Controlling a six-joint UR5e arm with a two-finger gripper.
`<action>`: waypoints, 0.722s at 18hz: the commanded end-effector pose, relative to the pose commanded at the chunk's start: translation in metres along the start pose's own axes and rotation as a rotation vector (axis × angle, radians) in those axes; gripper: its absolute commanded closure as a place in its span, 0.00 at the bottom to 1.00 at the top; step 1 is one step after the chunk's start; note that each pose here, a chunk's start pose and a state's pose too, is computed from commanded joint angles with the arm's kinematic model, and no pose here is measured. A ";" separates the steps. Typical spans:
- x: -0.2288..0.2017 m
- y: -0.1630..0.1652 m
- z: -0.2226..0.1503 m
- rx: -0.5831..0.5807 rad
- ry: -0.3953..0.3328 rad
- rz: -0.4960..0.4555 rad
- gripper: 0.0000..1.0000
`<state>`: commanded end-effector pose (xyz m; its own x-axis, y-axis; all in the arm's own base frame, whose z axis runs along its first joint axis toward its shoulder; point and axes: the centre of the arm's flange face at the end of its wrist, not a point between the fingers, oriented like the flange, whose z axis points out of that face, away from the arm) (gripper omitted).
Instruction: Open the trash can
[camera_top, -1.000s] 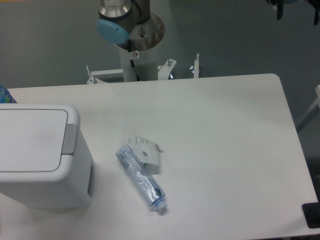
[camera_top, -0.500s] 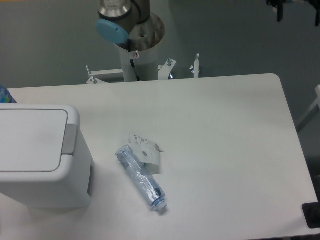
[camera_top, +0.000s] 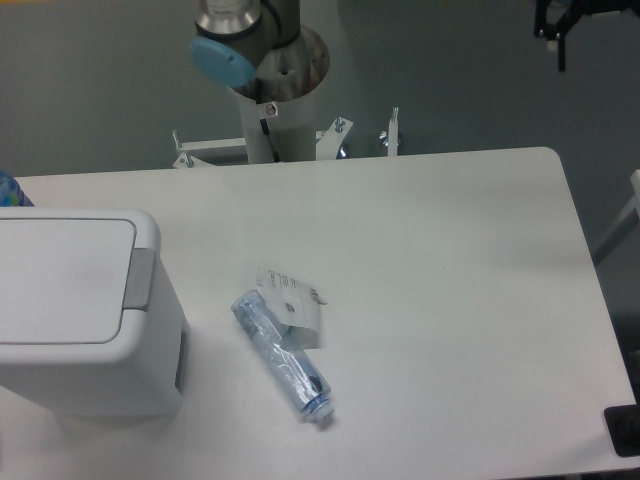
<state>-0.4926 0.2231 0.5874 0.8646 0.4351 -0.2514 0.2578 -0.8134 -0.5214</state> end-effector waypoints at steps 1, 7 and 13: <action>0.009 -0.009 0.000 0.012 0.006 -0.043 0.00; 0.072 -0.071 0.011 0.067 0.131 -0.350 0.00; 0.157 -0.111 0.045 0.022 0.285 -0.401 0.00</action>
<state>-0.4048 0.3992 0.5692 0.7832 0.5874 0.2041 0.5883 -0.5935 -0.5492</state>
